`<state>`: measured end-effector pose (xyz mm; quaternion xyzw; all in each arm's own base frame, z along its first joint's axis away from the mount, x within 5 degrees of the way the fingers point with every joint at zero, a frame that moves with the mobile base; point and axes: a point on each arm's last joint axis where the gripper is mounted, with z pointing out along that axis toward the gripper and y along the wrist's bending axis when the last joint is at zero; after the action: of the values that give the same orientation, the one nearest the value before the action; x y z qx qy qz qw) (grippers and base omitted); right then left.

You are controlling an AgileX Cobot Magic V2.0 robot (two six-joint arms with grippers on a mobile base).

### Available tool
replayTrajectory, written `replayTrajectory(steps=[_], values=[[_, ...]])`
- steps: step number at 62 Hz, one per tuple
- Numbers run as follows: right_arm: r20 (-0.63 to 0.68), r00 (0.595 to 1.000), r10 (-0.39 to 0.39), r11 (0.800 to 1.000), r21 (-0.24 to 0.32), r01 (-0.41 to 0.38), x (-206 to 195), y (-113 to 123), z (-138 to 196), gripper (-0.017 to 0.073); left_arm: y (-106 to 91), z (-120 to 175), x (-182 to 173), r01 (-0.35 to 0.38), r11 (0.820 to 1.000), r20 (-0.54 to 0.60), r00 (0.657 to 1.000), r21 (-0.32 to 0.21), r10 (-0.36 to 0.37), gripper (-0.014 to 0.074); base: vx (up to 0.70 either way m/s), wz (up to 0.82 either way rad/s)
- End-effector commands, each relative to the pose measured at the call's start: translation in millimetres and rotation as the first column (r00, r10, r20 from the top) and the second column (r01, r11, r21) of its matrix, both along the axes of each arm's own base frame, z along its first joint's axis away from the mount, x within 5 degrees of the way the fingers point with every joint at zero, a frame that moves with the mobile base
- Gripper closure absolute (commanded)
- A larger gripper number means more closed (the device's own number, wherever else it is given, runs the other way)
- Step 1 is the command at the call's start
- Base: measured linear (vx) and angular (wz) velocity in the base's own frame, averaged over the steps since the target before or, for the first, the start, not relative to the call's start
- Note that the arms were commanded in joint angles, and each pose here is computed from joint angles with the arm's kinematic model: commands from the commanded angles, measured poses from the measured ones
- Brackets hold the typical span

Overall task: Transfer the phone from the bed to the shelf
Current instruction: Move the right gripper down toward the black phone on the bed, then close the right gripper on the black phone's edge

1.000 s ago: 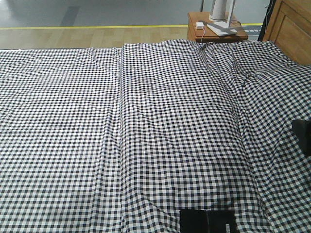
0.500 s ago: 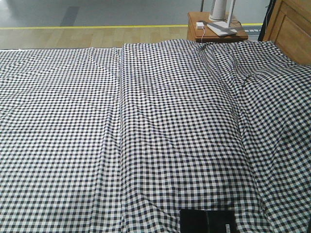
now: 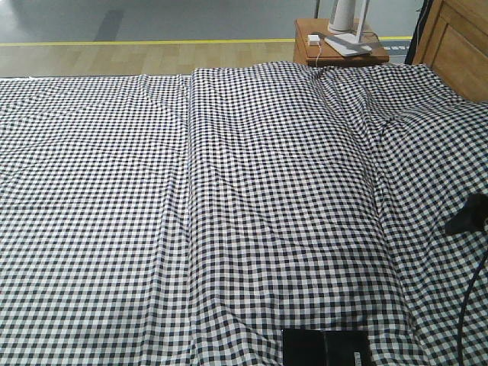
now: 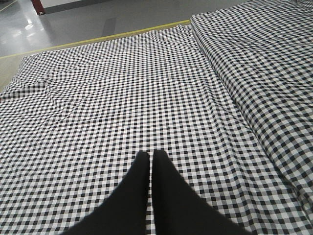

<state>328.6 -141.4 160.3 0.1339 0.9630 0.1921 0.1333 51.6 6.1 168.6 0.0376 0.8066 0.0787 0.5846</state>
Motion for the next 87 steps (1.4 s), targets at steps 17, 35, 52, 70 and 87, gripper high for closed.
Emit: replayTrajectory(steps=[17, 35, 52, 70, 87], values=[[-0.012, 0.991, 0.136, 0.962, 0.240, -0.129, 14.5, 5.4, -94.6, -0.0083, -0.7, 5.2, 1.6, 0.008, 1.000, 0.075, 0.997, 0.003, -0.008, 0.0592, 0.00, 0.00], [0.002, 0.983, 0.184, 0.876, 0.452, -0.166, 15.2, 18.6, -165.2, -0.0072, -0.7, 5.2, 1.6, 0.008, 1.000, 0.075, 0.997, 0.003, -0.008, 0.0592, 0.00, 0.00], [0.013, 0.961, 0.276, 0.801, 0.549, -0.238, 13.6, 45.7, -205.5, -0.0063, -0.7, 5.2, 1.6, 0.008, 1.000, 0.075, 0.997, 0.003, -0.008, 0.0592, 0.00, 0.00], [-0.011, 0.949, 0.314, 0.773, 0.584, -0.249, 4.4, 64.5, -234.8, -0.0052, -0.7, 5.2, 1.6, 0.008, 1.000, 0.075, 0.997, 0.003, -0.008, 0.0592, 0.00, 0.00], [-0.007, 0.951, 0.308, 0.760, 0.603, -0.241, -3.5, 69.5, -253.3, -0.0046, -0.7, 5.2, 1.6, 0.008, 1.000, 0.075, 0.997, 0.003, -0.008, 0.0592, 0.00, 0.00]])
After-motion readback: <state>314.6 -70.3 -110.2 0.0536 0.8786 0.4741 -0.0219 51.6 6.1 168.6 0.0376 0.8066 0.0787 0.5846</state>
